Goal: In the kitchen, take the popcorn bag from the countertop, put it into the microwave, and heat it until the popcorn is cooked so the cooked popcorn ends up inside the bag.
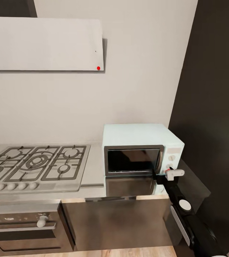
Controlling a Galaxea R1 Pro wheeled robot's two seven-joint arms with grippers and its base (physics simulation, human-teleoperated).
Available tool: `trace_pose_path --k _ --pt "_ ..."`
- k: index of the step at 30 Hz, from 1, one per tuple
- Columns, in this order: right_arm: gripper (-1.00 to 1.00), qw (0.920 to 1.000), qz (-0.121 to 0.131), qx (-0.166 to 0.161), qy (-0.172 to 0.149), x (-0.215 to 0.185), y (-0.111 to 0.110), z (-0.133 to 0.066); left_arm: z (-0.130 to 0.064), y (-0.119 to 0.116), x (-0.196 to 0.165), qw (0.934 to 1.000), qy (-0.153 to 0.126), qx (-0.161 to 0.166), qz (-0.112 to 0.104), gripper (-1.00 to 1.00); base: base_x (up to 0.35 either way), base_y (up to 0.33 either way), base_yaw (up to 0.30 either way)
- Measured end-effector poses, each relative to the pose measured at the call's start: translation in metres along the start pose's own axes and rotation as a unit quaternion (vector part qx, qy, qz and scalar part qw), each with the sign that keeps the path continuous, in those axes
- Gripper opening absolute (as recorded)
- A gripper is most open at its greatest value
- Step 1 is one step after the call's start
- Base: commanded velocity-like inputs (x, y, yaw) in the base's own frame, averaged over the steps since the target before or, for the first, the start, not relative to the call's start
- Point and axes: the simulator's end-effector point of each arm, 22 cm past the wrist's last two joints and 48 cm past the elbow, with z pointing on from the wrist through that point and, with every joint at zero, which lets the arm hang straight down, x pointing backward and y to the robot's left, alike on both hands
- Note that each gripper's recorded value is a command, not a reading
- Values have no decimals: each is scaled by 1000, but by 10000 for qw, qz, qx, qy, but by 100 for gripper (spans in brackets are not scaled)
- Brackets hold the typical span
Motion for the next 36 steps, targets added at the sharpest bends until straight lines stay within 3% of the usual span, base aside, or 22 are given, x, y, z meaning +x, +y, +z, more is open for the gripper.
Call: trace_pose_path --k 8,36 --pt "100 9999 52 155 -2 0 -15 0 0 0 1 10000 1 0 -4 100 77 -23 0" --pt "100 9999 52 155 1 0 -15 0 0 0 0 10000 0 0 1 100 48 -6 0"
